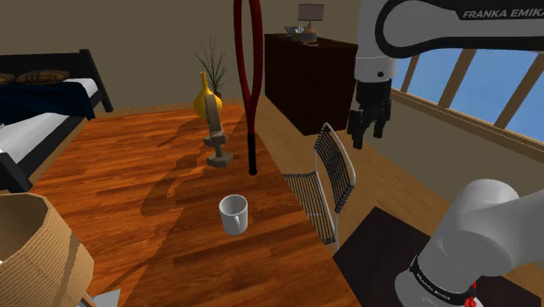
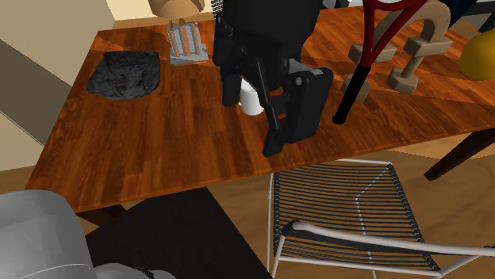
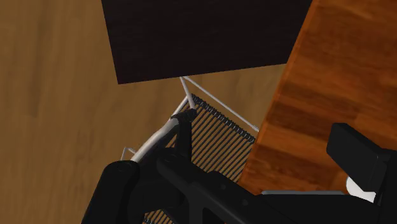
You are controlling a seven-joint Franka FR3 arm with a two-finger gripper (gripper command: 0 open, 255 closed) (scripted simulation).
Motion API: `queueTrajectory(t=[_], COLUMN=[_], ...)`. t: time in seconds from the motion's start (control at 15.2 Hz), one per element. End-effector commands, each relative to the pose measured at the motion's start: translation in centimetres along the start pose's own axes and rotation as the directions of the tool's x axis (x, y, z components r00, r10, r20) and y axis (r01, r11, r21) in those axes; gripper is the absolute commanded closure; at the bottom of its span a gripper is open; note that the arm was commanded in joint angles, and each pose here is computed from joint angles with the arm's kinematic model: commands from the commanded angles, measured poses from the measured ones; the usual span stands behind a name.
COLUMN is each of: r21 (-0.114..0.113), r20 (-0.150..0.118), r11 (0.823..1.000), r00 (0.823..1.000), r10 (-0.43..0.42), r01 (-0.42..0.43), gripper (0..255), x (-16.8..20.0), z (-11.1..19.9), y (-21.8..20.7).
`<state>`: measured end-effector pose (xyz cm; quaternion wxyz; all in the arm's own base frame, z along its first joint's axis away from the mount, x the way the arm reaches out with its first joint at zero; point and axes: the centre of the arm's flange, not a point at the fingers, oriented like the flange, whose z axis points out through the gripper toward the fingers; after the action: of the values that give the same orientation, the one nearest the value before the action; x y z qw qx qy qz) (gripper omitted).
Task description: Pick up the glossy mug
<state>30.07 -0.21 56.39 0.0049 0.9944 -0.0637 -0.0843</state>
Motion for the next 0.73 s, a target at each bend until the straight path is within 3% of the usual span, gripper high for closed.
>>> queueTrajectory(t=[0.0, 0.66], r21=[0.000, 0.032], r20=[0.000, -0.031], r11=[1.000, 0.999], r00=[1.000, 0.999], r10=[0.000, 0.015], r01=[0.000, -0.014], gripper=[0, 0], x=[0.0, 6.9], z=[0.0, 5.9], y=[0.0, -8.7])
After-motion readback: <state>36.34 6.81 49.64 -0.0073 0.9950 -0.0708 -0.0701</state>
